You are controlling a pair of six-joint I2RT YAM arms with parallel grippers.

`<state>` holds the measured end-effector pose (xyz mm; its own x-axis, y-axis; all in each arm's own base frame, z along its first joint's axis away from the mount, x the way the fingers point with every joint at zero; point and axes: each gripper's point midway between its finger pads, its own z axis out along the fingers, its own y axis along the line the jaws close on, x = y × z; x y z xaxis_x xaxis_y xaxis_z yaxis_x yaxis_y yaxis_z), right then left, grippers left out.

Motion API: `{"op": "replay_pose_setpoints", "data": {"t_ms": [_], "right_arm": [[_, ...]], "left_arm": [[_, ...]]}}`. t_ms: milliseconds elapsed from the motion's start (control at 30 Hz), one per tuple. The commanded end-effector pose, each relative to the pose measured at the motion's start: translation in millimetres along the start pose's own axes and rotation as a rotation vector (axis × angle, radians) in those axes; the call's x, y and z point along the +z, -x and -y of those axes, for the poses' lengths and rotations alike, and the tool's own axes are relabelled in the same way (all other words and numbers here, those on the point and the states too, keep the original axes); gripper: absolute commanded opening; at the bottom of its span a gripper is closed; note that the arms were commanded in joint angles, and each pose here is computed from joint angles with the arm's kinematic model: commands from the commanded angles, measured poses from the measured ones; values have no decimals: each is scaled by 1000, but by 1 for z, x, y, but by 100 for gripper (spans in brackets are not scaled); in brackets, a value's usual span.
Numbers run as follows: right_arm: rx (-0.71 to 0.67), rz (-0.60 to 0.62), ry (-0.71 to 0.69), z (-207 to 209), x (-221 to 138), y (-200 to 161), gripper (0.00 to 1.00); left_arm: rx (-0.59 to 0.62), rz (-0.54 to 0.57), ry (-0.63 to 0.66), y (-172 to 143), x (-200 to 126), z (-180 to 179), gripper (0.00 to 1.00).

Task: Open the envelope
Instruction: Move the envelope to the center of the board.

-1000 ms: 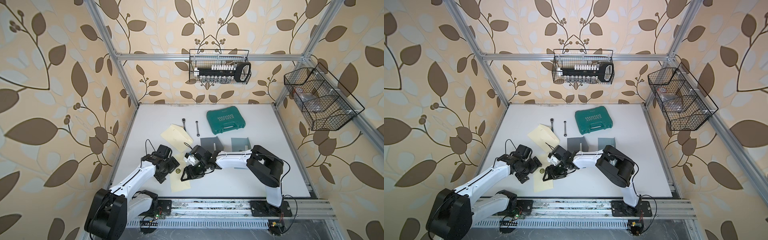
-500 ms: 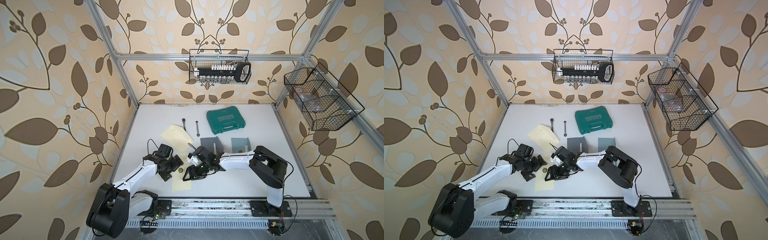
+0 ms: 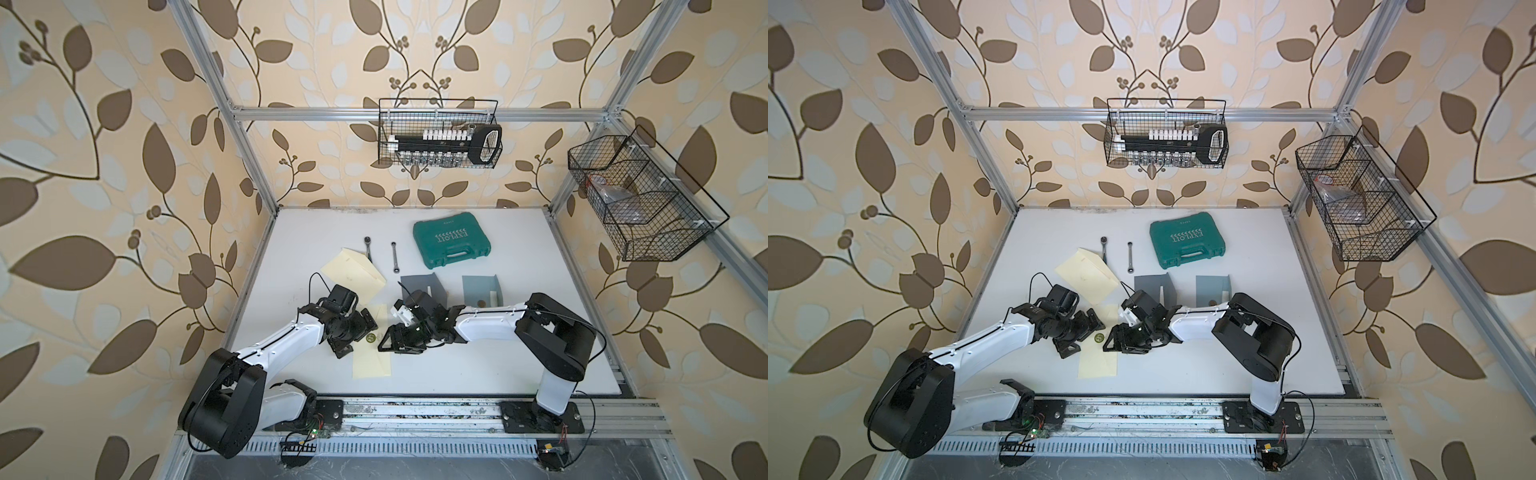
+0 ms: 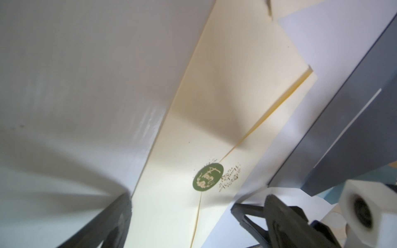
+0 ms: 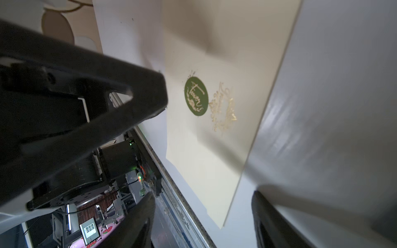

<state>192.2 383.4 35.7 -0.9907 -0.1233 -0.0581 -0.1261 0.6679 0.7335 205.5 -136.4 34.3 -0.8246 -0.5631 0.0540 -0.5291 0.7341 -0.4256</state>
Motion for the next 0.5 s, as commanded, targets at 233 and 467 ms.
{"op": "replay_pose_setpoints", "data": {"t_ms": [233,467], "right_arm": [[38,84,-109,21,-9,16,70],[35,81,-108,17,-5,20,67]], "left_arm": [[75,51,3,2,-19,6,98],[72,57,-18,-1,-21,4,96]]}}
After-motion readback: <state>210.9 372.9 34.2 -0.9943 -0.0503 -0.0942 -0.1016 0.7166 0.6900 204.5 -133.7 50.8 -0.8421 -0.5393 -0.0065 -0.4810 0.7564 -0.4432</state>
